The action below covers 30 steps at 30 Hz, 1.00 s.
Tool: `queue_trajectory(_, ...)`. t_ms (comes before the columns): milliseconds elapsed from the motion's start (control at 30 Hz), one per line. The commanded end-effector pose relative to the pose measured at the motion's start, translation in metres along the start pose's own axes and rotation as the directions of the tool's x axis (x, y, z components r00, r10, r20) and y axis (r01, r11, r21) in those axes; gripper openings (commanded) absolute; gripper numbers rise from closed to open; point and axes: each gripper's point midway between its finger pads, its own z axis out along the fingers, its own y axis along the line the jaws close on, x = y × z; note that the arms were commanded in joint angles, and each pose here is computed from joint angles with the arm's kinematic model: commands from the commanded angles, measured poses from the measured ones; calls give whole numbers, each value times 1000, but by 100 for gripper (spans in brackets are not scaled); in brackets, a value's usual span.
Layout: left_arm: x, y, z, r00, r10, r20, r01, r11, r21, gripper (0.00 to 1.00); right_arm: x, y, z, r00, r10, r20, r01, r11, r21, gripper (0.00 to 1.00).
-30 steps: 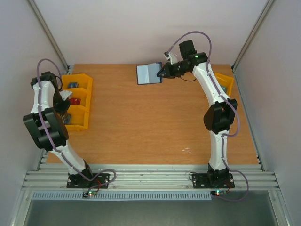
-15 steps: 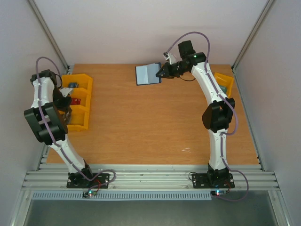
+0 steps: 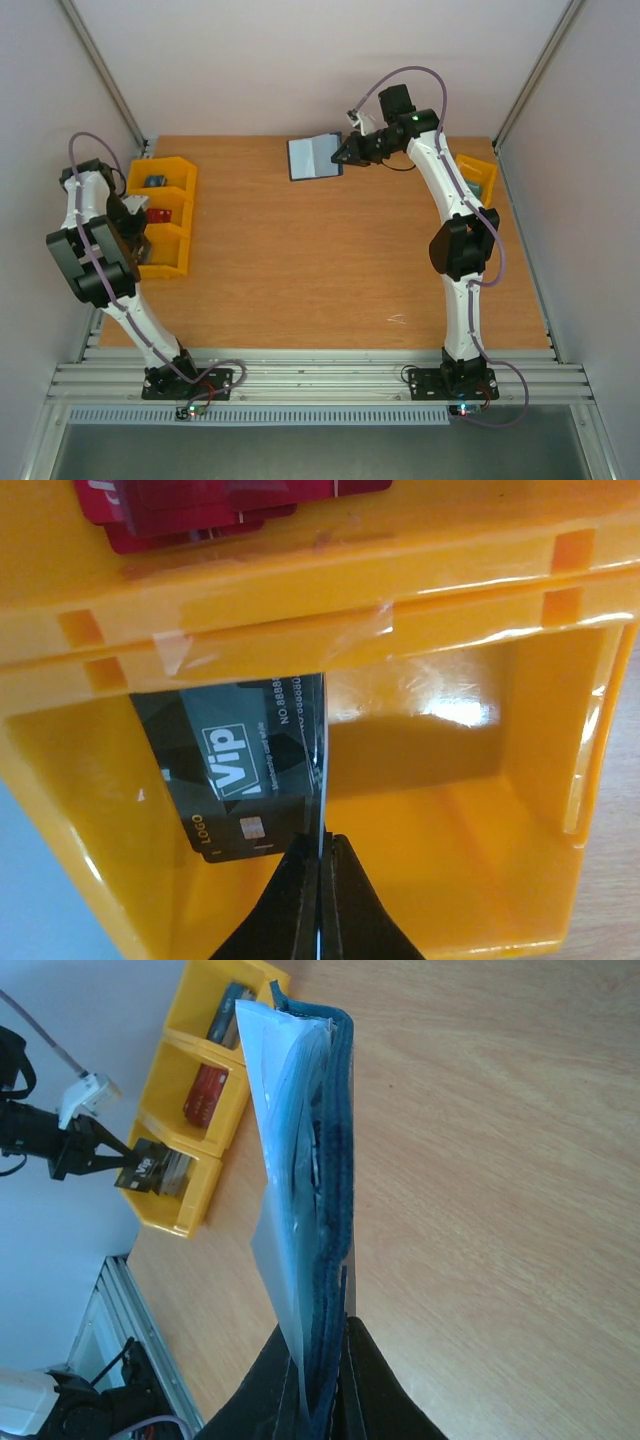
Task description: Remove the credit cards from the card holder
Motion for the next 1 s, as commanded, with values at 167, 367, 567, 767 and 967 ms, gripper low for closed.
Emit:
queue_trajectory(167,-5,12,12,999,-25,-37,25,1000,-1,0,-7,4,-4,1000,-4,12,5,999,-41,1)
queue_trajectory(367,-5,22,18,998,-34,-53,33,999,-26,0,-8,4,-6,1000,-2,16,3,998,-57,1)
queue_trajectory(567,-5,34,20,997,-45,-63,40,997,-68,0,-11,5,-8,1000,1,25,1,997,-77,1)
queue_trajectory(767,0,46,20,996,-59,-68,54,995,-82,0,-12,6,-7,1000,5,25,-3,996,-87,1)
queue_trajectory(967,-1,53,20,996,-67,-64,60,993,-102,18,-14,10,-11,999,-10,32,13,995,-99,2)
